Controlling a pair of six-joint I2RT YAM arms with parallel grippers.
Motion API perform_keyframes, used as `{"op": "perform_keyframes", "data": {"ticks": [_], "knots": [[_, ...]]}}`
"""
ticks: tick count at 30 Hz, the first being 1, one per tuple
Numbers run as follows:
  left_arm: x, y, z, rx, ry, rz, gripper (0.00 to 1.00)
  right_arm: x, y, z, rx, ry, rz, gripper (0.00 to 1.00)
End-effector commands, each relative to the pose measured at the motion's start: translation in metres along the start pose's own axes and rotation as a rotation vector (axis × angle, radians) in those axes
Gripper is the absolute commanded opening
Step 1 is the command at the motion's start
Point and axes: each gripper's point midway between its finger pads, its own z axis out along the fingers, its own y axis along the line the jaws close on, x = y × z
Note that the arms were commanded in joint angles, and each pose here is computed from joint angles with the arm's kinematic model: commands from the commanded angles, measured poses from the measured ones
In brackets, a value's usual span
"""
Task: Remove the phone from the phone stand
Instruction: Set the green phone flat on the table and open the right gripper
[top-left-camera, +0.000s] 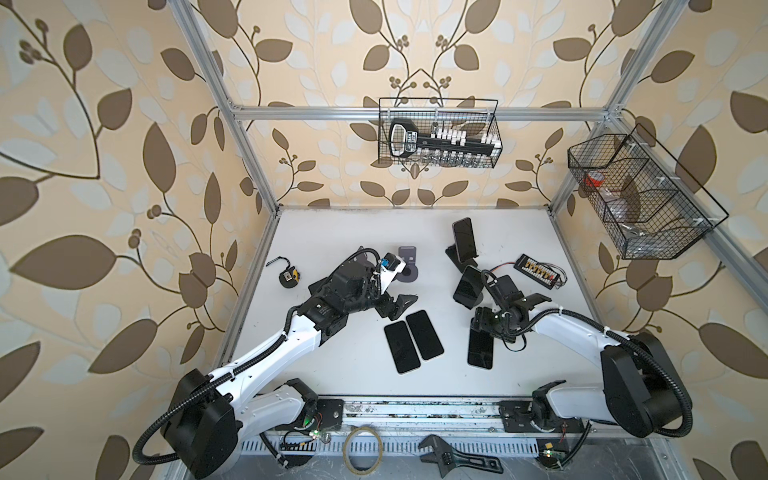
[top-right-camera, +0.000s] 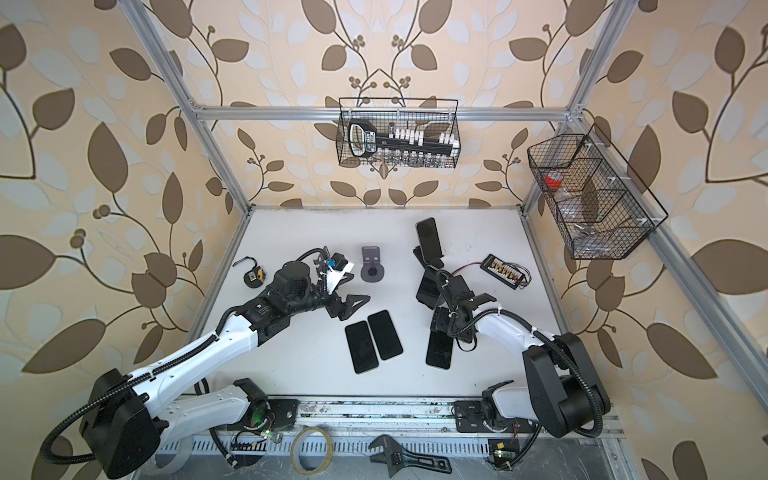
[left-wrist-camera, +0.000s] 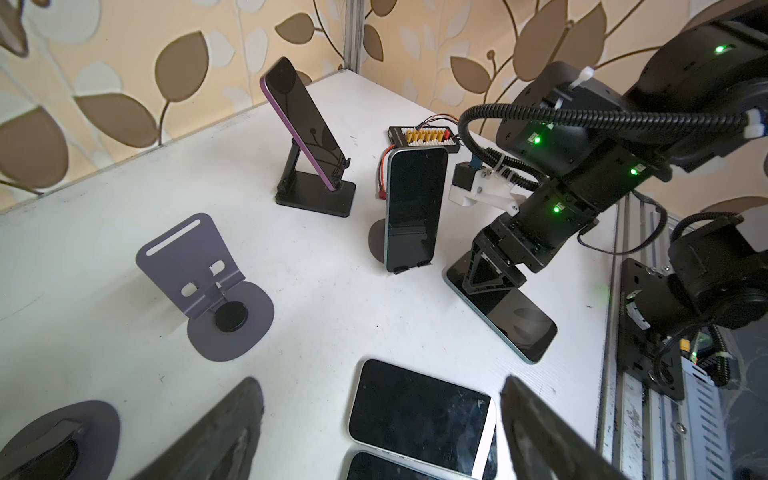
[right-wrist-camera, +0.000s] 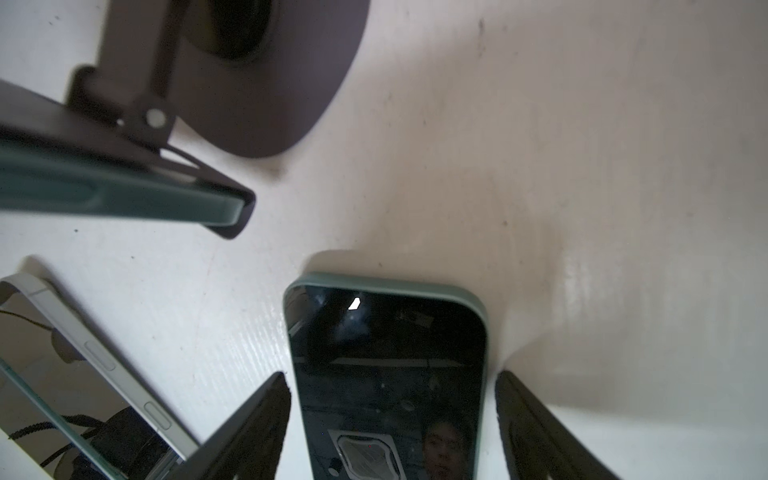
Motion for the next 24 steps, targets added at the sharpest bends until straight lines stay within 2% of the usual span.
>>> {"op": "perform_keyframes", "data": {"ticks": [1, 24], "knots": [[-0.034, -0.002, -0.012, -0.018, -0.086, 0.043, 0.89, 0.021, -0.025, 0.010, 0.087, 0.060, 0.019, 0.80], [-0.036, -0.004, -0.015, -0.011, -0.095, 0.040, 0.89, 0.006, -0.011, -0.019, 0.017, -0.033, 0.026, 0.83]]}}
